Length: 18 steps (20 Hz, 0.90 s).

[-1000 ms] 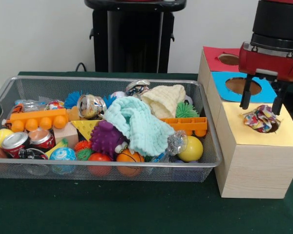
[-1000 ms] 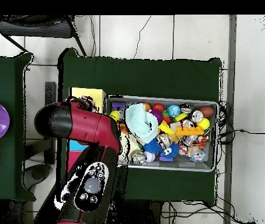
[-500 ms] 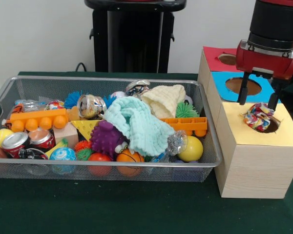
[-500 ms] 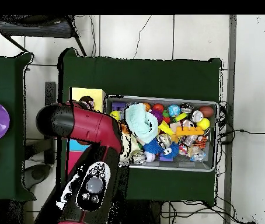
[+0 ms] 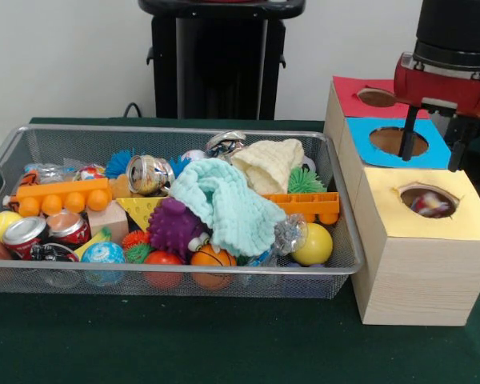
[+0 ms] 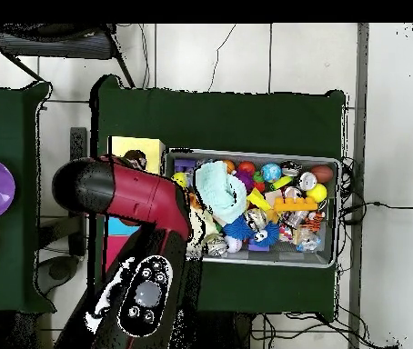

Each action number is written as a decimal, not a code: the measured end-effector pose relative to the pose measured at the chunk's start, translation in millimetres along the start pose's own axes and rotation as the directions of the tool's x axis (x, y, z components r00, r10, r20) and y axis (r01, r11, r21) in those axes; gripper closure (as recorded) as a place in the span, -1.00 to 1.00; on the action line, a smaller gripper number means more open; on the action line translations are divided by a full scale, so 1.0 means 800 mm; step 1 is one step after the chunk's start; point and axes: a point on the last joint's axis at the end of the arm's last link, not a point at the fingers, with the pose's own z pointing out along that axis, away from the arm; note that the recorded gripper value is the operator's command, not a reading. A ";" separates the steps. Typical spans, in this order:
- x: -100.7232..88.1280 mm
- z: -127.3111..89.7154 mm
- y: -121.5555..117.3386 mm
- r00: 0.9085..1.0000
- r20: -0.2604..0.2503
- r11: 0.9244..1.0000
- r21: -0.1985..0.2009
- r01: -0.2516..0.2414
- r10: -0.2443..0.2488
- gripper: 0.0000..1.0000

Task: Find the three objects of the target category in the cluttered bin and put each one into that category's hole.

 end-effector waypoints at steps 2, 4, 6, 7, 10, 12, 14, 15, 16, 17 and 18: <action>-0.004 -0.009 0.003 1.000 0.007 1.000 -0.011 -0.010 0.010 -1.00; -0.007 -0.018 0.005 1.000 0.015 1.000 -0.022 -0.017 0.017 -1.00; -0.011 -0.027 0.008 0.999 0.022 0.999 -0.032 -0.023 0.023 -1.00; -0.014 -0.038 0.010 0.999 0.030 0.999 -0.043 -0.026 0.027 -1.00; -0.018 -0.052 0.012 0.999 0.038 0.998 -0.053 -0.027 0.029 -1.00; -0.022 -0.057 0.010 0.999 0.039 0.998 -0.057 -0.030 0.033 -1.00; -0.032 -0.062 0.000 0.998 0.039 0.998 -0.056 -0.041 0.043 -1.00; -0.039 -0.063 -0.008 0.998 0.040 0.997 -0.053 -0.049 0.051 -1.00; -0.048 -0.063 -0.018 0.997 0.041 0.997 -0.048 -0.057 0.059 -1.00; -0.057 -0.063 -0.030 0.997 0.042 0.997 -0.043 -0.068 0.070 -1.00; -0.066 -0.063 -0.043 0.996 0.045 0.996 -0.037 -0.079 0.081 -1.00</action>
